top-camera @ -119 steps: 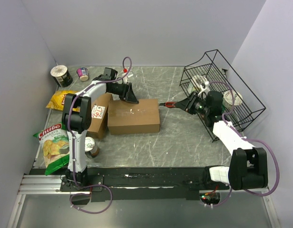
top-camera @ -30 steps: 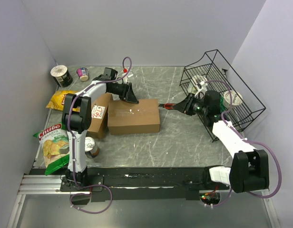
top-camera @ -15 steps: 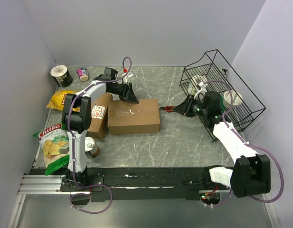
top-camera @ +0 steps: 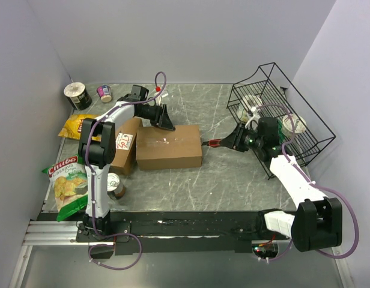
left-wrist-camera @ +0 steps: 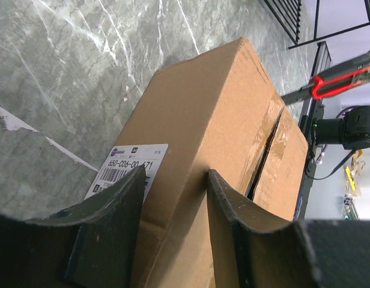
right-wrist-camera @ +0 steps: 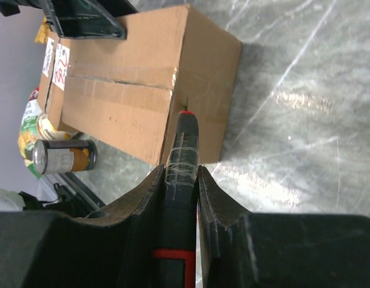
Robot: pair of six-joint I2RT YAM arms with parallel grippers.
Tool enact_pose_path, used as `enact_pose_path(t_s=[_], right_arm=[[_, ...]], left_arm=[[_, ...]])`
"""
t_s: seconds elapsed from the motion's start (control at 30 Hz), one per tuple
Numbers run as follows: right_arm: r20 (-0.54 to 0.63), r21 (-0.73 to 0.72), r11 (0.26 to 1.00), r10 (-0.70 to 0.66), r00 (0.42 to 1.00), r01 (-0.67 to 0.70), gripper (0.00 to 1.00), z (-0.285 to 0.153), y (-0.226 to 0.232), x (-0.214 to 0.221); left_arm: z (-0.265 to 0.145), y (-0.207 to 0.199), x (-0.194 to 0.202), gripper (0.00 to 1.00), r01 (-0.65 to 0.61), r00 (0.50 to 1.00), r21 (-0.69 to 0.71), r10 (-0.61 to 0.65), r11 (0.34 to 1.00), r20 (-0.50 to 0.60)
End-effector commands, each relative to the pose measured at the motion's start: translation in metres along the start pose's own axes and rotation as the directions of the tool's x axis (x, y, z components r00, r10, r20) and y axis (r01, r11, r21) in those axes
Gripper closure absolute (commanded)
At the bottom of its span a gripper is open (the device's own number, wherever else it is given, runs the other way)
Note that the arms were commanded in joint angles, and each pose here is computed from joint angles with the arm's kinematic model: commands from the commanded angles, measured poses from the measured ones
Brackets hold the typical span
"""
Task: Unpack the express box
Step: Cut the express box at the center of the board.
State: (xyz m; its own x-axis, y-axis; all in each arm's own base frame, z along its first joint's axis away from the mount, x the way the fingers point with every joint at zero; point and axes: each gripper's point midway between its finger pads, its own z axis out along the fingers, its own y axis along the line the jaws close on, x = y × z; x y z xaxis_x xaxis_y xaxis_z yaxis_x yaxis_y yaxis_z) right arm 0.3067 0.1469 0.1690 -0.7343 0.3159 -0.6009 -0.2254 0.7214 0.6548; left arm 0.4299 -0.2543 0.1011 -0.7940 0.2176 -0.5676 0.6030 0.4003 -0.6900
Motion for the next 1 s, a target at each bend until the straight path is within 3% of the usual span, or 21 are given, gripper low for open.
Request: enact_pose_path(t_s=[0.0,0.3,0.67,0.97], right_arm=[[0.127,-0.033,0.999,0.034,0.991,-0.030,1.00,-0.008,0.011,-0.046],[0.141,-0.099,0.991,0.103,0.985,-0.089,1.00,0.021,0.016,-0.073],[0.058,-0.130,0.985,0.118,0.991,-0.110,1.00,0.029,0.028,-0.049],[-0.016,-0.090,0.991,0.099,0.995,-0.100,1.00,0.011,0.030,-0.027]], left_arm=[[0.000,0.073,0.033,0.99,0.051,0.996,-0.264,-0.069,0.963,-0.062],[0.001,0.070,0.035,0.99,0.047,0.995,-0.262,-0.067,0.964,-0.068],[0.001,0.075,0.036,0.99,0.054,0.995,-0.273,-0.075,0.961,-0.069],[0.000,0.093,0.035,0.99,0.058,0.994,-0.356,-0.087,0.933,-0.067]])
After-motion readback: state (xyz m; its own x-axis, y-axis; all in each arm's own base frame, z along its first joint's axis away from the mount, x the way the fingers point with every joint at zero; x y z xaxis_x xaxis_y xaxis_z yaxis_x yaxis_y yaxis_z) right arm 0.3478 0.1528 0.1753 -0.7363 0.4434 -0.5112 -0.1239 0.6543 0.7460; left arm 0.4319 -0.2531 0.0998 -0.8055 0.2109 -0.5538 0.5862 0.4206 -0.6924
